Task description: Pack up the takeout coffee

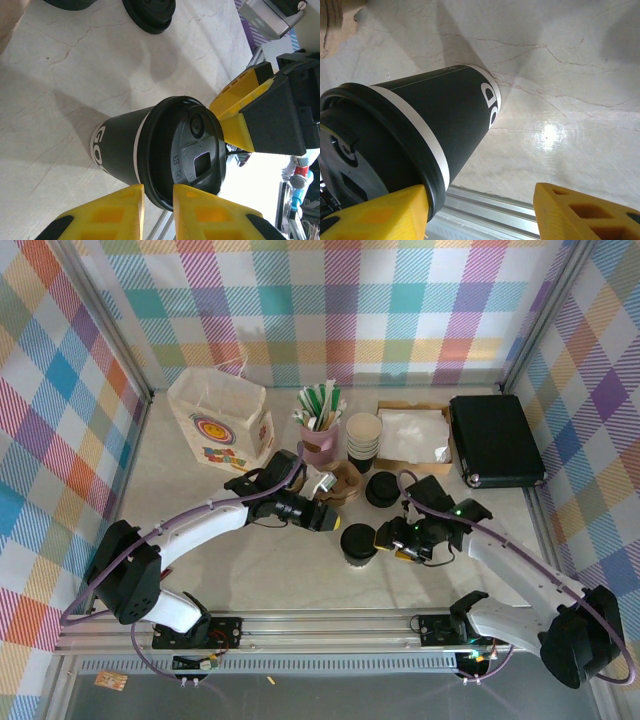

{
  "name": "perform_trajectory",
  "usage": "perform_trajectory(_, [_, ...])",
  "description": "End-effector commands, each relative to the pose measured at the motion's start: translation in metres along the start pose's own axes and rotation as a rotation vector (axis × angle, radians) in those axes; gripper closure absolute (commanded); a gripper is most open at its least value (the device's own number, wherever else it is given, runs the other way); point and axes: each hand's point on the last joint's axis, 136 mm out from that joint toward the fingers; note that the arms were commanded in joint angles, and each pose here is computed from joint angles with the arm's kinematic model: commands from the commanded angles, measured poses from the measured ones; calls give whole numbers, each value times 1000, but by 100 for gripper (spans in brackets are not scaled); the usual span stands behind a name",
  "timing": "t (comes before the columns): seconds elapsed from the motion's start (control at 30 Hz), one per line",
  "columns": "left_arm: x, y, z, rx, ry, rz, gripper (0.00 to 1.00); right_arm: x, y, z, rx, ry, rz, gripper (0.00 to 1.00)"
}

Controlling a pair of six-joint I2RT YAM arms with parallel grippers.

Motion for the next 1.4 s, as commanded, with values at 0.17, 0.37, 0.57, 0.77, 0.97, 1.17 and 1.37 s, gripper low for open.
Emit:
perform_trajectory(0.17, [5, -14, 8, -5, -12, -39, 78, -1, 11, -2, 115, -32, 4, 36])
perform_trajectory(0.37, [8, -22, 7, -3, -14, -50, 77, -5, 6, -7, 131, -32, -15, 37])
perform_trajectory(0.57, [0, -29, -4, -1, 20, -67, 75, -8, 3, -2, 151, -59, -15, 36])
perform_trajectory(0.77, [-4, -26, -8, 16, 30, -70, 75, -9, 9, 3, 207, -82, 0, 27])
perform_trajectory(0.97, [3, -24, -3, 67, -2, -87, 76, -5, 23, 22, 230, -121, 88, 31])
perform_trajectory(1.17, [35, 1, 42, 362, -176, -110, 72, 18, 42, 73, 72, -199, 352, 29])
perform_trajectory(1.37, [41, 7, 78, 497, -255, -105, 67, 47, 53, 94, -135, -200, 570, 22])
Point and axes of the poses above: each hand's point on the last joint's axis, 136 mm out from that joint toward the fingers, its own z axis back along the fingers, its own y axis along the line the jaws close on, x = y × z, and after that the axes turned 5 degrees about z, right-handed
